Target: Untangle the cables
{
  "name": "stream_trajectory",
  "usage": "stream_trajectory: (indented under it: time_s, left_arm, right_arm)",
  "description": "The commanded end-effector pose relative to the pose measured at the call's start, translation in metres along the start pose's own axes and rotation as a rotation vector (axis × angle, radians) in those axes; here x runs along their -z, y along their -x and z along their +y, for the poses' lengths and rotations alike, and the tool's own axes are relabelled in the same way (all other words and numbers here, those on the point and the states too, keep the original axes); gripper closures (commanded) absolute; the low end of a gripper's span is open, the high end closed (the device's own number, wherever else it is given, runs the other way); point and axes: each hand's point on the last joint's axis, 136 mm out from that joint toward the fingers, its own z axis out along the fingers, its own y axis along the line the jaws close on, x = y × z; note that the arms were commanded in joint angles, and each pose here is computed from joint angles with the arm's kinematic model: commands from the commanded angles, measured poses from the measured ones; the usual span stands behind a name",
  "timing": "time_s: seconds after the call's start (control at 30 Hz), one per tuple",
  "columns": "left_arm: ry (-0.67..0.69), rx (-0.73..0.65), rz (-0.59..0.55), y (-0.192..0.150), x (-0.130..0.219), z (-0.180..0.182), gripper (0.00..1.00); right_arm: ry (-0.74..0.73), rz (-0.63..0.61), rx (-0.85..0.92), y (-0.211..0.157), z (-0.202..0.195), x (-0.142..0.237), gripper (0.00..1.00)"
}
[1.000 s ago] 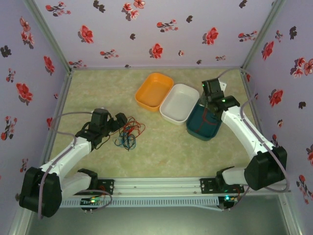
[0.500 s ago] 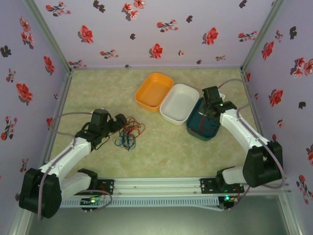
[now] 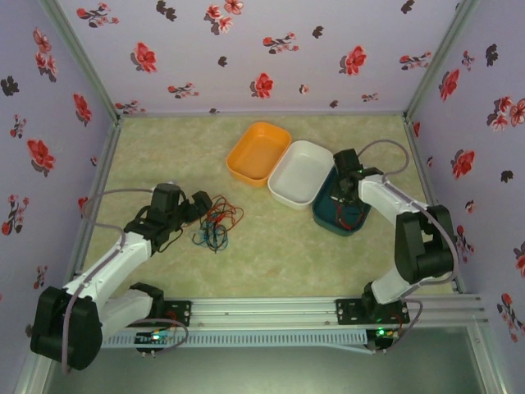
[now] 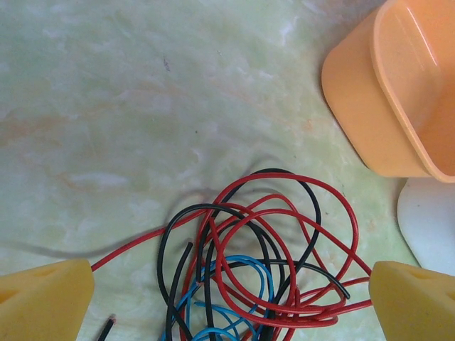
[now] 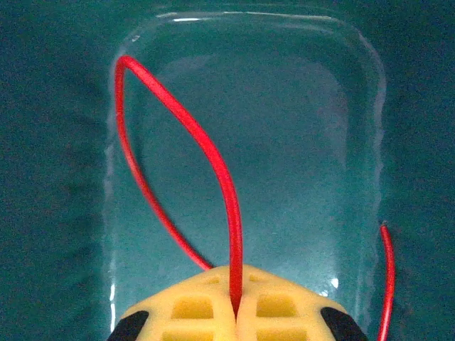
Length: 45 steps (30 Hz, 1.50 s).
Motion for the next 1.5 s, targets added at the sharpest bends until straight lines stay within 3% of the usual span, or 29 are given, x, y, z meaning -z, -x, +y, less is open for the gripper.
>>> stream_trajectory:
  time_s: [0.0,0.37,0.5,0.7,0.93,1.17,1.27,1.4,1.47]
  left_arm:
    - [0.015,-0.025,-0.017,0.002,0.003,0.003,0.00]
    - [0.016,-0.029,-0.016,0.003,0.002,0.002,0.00]
    - [0.012,-0.030,-0.019,0.004,0.003,0.000,0.00]
    - [0.010,-0.043,-0.021,0.008,0.006,-0.004,0.00]
    - [0.011,-0.053,-0.023,0.010,0.008,-0.005,0.00]
    - [0.014,-0.067,-0.021,0.011,0.008,-0.006,0.00]
    - [0.019,-0.082,-0.017,0.012,0.009,-0.006,0.00]
    - [0.016,-0.103,-0.009,0.013,0.012,-0.010,0.00]
    - [0.016,-0.121,0.007,0.012,0.015,-0.011,0.00]
  right_arm:
    - [-0.061,-0.020,0.042,0.011,-0.007,-0.004,1.00]
    - [-0.113,-0.037,0.078,0.029,-0.004,-0.016,1.00]
    - [-0.081,-0.054,0.096,0.036,0.002,-0.001,0.82]
    - [-0.028,-0.044,0.138,0.033,0.011,0.028,0.66]
    - [-0.044,-0.048,0.211,0.026,0.002,0.078,0.56]
    - [-0.129,-0.086,0.193,0.013,-0.039,0.116,0.56]
    - [-0.058,-0.089,0.180,0.007,-0.034,0.120,0.55]
    - [0.162,-0.090,0.206,-0.001,0.001,0.128,0.54]
    - [0.168,-0.083,0.213,-0.006,0.001,0.132,0.54]
